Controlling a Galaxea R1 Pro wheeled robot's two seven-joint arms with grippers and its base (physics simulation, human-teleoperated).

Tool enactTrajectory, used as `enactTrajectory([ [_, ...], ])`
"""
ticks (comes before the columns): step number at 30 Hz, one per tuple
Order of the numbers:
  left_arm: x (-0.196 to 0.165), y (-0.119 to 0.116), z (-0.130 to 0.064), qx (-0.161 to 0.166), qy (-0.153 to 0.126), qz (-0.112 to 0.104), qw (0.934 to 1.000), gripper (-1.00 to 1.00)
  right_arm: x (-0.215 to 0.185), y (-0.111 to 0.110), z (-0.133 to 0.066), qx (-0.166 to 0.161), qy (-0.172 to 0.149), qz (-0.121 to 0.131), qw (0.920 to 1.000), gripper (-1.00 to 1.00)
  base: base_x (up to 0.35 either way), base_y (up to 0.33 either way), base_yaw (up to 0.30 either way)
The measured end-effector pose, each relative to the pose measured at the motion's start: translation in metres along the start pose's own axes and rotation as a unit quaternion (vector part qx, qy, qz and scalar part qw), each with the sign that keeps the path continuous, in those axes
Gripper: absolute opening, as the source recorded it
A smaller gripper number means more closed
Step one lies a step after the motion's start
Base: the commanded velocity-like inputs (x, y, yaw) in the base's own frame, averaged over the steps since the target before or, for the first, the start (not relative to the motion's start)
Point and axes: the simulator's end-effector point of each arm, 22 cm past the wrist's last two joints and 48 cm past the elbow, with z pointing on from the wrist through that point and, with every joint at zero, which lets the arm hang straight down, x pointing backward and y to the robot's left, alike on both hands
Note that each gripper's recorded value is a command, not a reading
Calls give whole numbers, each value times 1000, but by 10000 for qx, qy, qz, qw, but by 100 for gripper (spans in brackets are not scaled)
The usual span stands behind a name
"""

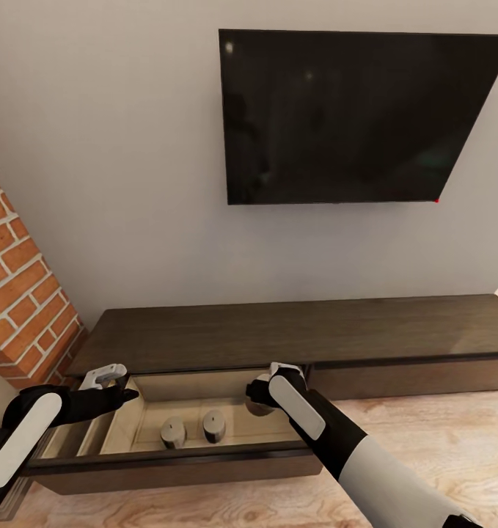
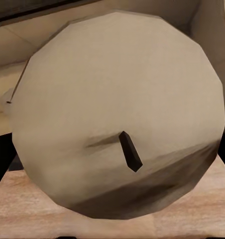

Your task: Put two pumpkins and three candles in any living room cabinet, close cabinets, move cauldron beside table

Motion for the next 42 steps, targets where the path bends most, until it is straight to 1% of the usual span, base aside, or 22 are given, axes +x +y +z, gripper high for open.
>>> enactTrajectory([
  [8, 0, -1, 0, 1, 2, -1, 10000, 100, 3, -6, 4, 78, 38, 31, 10000, -100, 96, 38, 0],
  [17, 1, -1, 1, 7, 4, -4, 10000, 100, 5, -5, 5, 73, 55, 36, 10000, -100, 82, 12, 0],
  [24, 2, -3, 1, 26, 16, -10, 10000, 100, 5, 5, 5, -158, 55, 38, 9999, -100, 87, 52, 0],
  [28, 2, -4, 2, 31, 18, -12, 10000, 100, 4, 7, 5, -190, 41, 22, 9998, -100, 6, 3, 4],
  [38, 2, -3, 1, 30, 14, -13, 10000, 100, 3, 7, 5, -206, 35, 53, 9998, -100, 1, 0, 109],
  [42, 2, -4, 1, 31, 12, -12, 10000, 100, 3, 7, 4, -207, 28, 58, 9998, -100, 150, -6, 8],
])
